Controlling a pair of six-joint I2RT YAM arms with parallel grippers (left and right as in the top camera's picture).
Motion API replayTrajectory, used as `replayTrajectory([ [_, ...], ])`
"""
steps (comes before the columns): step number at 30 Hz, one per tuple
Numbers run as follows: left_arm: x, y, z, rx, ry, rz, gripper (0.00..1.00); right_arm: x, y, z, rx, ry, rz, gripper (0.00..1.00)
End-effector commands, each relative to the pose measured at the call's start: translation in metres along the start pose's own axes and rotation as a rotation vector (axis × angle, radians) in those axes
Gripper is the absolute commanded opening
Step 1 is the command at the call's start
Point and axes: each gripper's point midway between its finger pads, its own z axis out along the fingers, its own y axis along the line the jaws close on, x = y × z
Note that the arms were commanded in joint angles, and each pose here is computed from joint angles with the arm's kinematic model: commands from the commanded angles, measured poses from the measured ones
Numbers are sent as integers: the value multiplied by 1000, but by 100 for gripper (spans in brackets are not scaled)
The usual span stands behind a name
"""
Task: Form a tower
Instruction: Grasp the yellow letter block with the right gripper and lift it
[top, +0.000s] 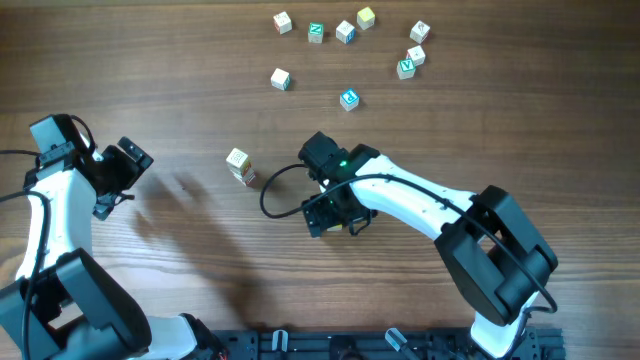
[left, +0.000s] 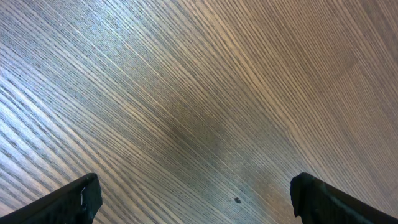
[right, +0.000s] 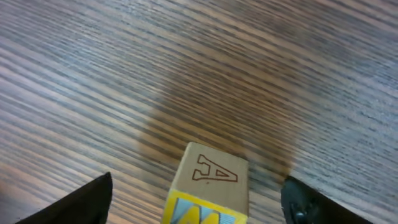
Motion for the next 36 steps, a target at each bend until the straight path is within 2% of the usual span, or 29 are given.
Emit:
replayTrajectory([
  [1,-8,-2,-6,10,-25,-10,100,0,-2,3,5,5,10,68],
  [2,-8,-2,-6,10,-25,-10,100,0,-2,3,5,6,14,58],
  [3,-8,-2,-6,10,-25,-10,100,0,-2,3,6,5,13,53],
  [5,-8,-2,-6,10,-25,-10,100,0,-3,2,8,4,12,47],
  [7,-8,-2,-6,10,-25,-10,100,0,-2,-1,11,7,6,34],
  [9,-8,-2,-6,10,-25,-10,100,-5,1,-8,7,-1,1,27],
  [16,-8,-2,-6,10,-25,-10,100,-27,17,-68,31,-21,-115,23],
  [22,-8,-2,-6,10,-25,-10,100,-71,55,-167,-24,-224,-320,25],
  [26,-8,-2,-6,10,-25,-10,100,-98,73,-189,-60,-363,-384,27],
  [29,-8,-2,-6,10,-25,-10,100,-108,79,-196,-78,-413,-395,25],
  [36,-8,-2,-6,10,-25,-10,100,-144,116,-246,-166,-527,-440,24],
])
